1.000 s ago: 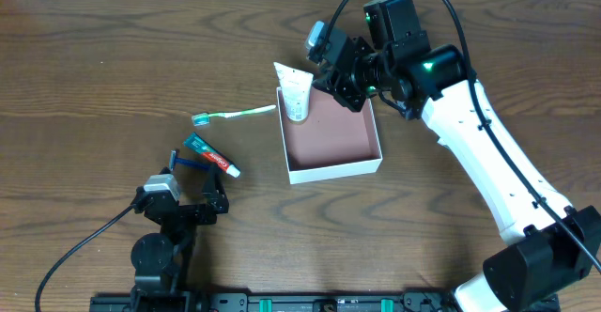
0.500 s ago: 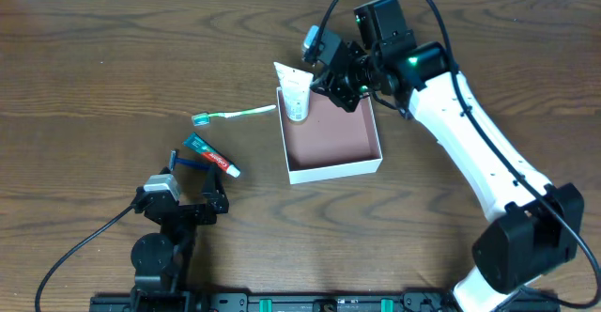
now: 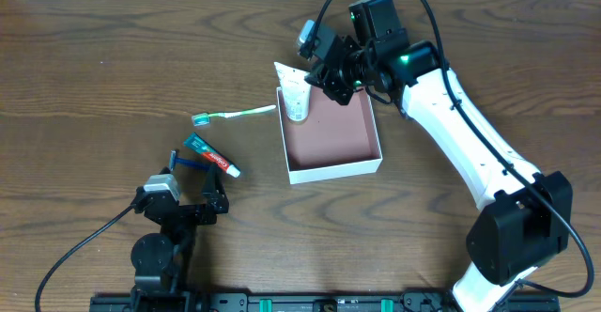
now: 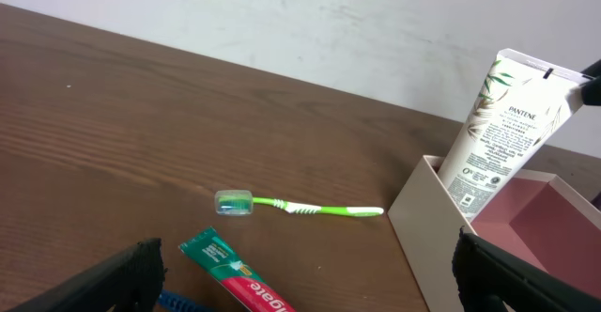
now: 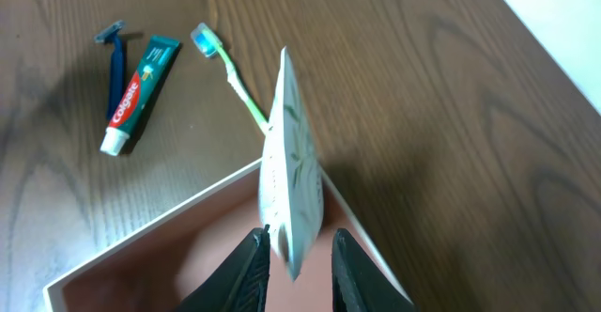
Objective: Pack container
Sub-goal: 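Lower the white tube upright into the box's left corner and release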
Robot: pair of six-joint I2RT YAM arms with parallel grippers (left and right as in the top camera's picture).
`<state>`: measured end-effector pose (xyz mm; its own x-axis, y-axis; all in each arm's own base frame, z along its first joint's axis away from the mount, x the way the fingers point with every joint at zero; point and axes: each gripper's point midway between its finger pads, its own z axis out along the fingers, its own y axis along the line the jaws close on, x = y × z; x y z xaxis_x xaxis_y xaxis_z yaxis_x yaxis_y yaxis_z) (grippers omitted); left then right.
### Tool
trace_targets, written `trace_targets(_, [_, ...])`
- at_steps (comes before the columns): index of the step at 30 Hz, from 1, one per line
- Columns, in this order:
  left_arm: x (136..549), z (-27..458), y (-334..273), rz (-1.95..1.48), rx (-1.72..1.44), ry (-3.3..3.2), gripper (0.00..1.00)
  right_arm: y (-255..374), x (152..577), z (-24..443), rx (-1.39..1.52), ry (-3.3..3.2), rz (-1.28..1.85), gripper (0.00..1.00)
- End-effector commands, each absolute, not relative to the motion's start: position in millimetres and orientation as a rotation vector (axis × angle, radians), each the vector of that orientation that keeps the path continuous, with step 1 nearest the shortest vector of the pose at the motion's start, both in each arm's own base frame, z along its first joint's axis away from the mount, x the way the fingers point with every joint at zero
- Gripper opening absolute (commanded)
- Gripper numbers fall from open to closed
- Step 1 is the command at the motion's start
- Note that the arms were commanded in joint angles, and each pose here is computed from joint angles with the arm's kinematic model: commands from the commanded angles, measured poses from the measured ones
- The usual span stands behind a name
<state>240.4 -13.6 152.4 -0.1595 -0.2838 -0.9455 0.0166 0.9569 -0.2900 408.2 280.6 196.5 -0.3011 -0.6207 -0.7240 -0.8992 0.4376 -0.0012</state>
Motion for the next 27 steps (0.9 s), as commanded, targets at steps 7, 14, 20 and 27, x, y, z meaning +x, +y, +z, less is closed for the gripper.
trace_targets(7, [240.7,136.7,-14.4,-0.257,-0.188,1.750,0.98,276.9,423.5,171.9,-1.255,2.093,0.455,0.23])
trace_targets(14, [240.7,136.7,-14.4,-0.257,-0.188,1.750,0.98,276.1,431.6,175.1,-1.261,2.056,0.412,0.25])
trace_targets(20, [240.7,136.7,-14.4,-0.257,-0.188,1.750,0.98,278.5,430.9,176.4,-1.264,2.047,0.425,0.26])
trace_targets(27, [240.7,136.7,-14.4,-0.257,-0.188,1.750,0.98,278.3,429.5,175.4,-1.243,2.070,0.438,0.30])
